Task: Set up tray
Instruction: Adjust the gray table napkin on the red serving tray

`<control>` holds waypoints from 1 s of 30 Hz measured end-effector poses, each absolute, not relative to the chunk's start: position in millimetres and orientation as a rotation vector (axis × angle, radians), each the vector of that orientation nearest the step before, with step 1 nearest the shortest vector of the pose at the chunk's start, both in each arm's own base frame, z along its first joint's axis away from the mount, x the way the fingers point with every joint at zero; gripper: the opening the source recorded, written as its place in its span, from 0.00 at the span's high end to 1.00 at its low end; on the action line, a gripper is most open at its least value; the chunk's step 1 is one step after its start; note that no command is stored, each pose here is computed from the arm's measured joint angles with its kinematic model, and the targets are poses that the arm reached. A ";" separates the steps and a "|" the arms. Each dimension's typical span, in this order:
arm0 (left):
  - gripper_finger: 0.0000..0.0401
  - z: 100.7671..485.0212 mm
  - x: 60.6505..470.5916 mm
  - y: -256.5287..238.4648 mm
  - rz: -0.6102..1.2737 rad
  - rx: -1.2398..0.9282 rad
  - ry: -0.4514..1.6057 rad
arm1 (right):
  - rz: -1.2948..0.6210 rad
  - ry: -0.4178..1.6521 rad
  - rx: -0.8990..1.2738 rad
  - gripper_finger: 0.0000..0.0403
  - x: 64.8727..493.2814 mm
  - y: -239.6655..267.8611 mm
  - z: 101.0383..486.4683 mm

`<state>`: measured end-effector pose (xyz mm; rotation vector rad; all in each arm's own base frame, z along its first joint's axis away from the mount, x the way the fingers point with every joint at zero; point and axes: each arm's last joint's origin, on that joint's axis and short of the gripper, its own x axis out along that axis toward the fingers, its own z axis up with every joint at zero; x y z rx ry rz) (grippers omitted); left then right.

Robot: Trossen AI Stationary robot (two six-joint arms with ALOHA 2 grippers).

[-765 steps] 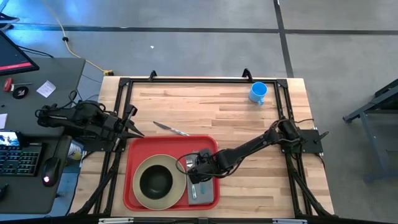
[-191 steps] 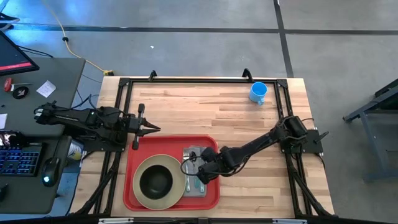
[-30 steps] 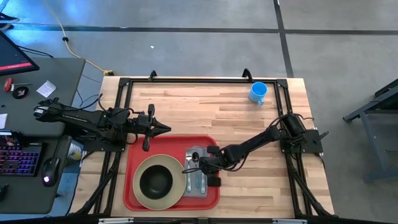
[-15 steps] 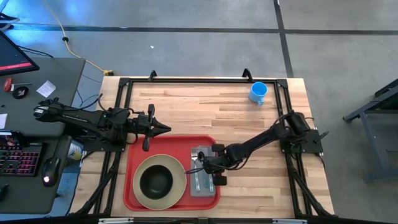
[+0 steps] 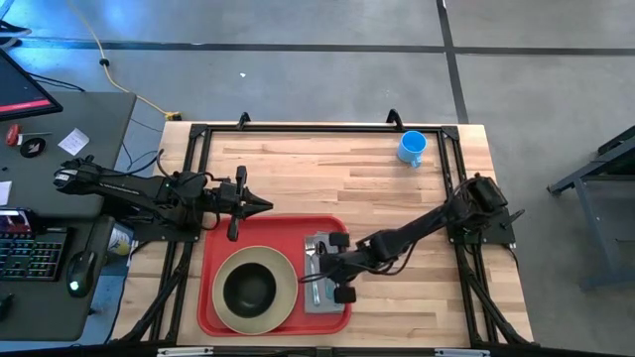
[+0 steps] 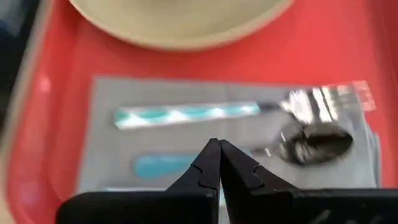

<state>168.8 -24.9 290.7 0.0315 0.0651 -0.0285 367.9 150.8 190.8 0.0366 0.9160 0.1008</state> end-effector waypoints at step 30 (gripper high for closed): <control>0.86 290.6 168.8 -24.9 -0.028 0.030 0.065 | 0.062 0.891 -0.010 1.00 387.0 145.9 145.2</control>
